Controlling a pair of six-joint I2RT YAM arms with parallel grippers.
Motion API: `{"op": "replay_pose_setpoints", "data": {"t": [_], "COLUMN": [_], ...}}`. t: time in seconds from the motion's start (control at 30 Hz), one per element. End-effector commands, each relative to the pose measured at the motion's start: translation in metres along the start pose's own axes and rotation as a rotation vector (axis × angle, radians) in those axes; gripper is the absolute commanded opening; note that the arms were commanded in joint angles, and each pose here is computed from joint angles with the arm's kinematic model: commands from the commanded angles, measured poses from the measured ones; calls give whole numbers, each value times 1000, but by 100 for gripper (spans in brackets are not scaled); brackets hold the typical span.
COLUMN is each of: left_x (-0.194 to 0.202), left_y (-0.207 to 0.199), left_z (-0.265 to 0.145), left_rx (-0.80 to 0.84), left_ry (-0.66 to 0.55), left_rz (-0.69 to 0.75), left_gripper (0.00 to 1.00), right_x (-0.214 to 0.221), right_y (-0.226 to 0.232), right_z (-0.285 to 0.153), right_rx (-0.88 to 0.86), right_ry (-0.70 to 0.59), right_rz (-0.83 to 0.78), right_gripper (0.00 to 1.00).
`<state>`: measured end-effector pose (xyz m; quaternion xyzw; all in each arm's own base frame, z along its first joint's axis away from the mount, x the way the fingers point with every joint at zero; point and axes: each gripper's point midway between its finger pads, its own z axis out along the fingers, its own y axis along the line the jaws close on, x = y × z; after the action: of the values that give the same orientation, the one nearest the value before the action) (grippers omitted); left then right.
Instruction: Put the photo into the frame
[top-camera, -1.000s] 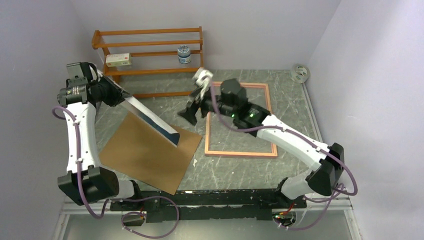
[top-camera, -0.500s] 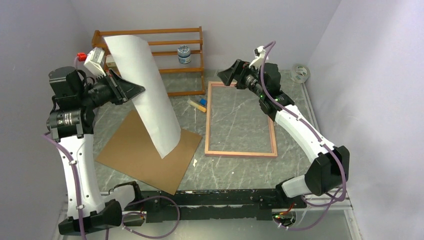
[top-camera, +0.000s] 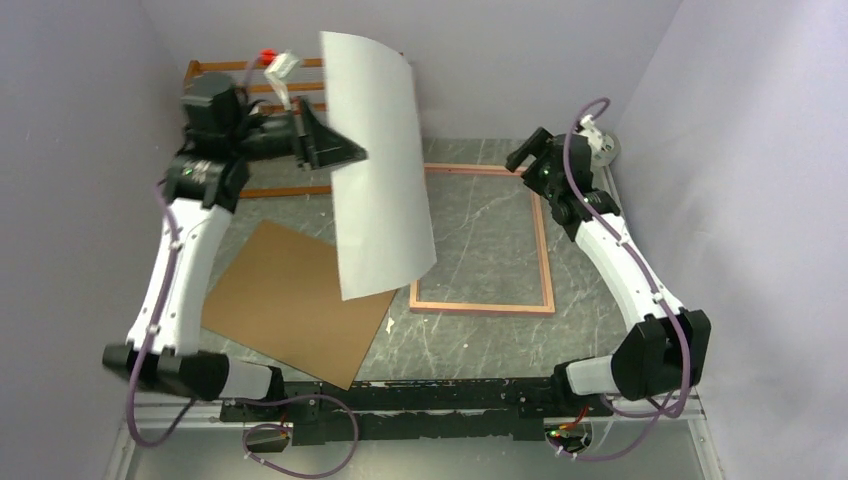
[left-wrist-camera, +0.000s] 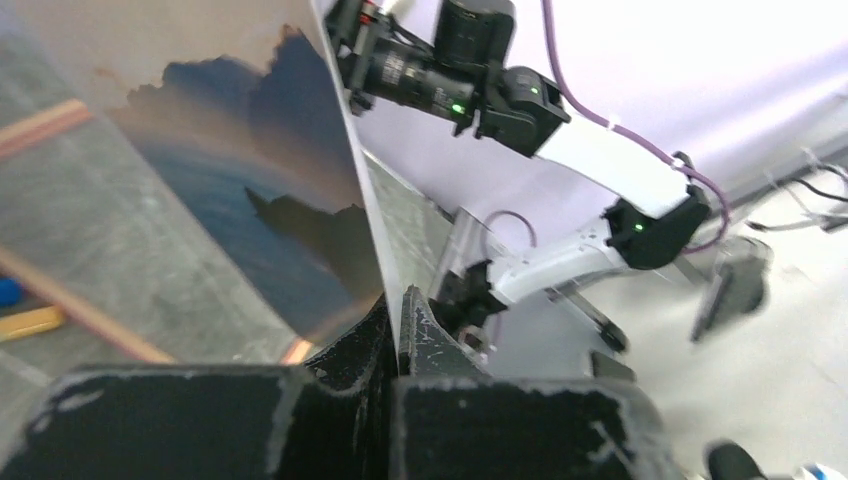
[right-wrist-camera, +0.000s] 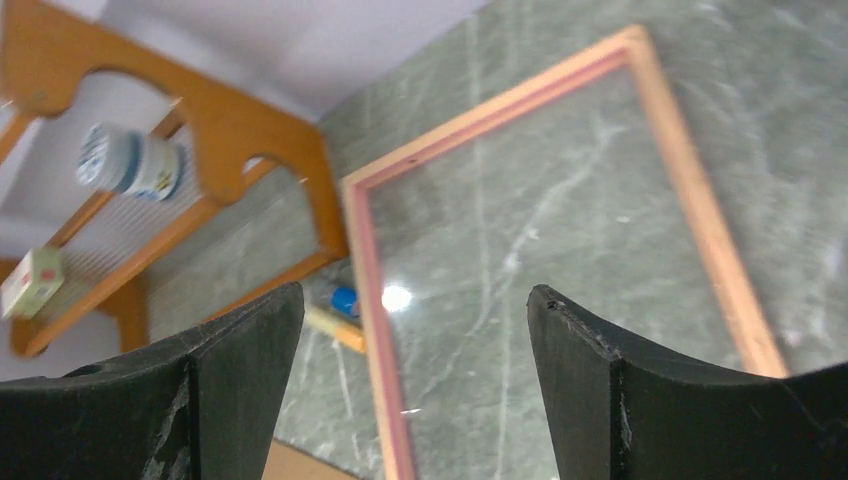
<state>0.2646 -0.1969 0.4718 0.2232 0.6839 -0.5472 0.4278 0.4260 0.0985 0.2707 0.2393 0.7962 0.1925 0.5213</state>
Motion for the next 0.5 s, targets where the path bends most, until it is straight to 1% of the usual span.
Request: {"op": "replay_pose_setpoints", "data": {"t": [0.0,0.07,0.17,0.27,0.37,0.43,0.47], "left_x": [4,10,16,18,21,30,37], "left_y": [-12,-9,-14,-9,16,46,67], "left_z": [54,78,111,132,152,168,177], "left_rx": [136,165,253,301,276,193,122], "left_ry": [94,131,172,180,182,195,205], "left_rz": [2,-27,-67,-119,-202,-279,-318], "left_gripper": [3,2,2,3,2,3,3], "right_x": [-16,-16,-20,-22,-23,-22,-22], "right_y": [-48,-65,-86,-106,-122,-130,-133], "right_z": [-20,-27,-39,-50,-60,-65,-68], "right_rx": [146,181,232,281,321,341,347], "right_ry": [-58,-73,-103,-128,-148,-157,-161], "right_rz": [84,92,98,110,120,126,126], "right_gripper": [85,85,85,85,85,85,85]}}
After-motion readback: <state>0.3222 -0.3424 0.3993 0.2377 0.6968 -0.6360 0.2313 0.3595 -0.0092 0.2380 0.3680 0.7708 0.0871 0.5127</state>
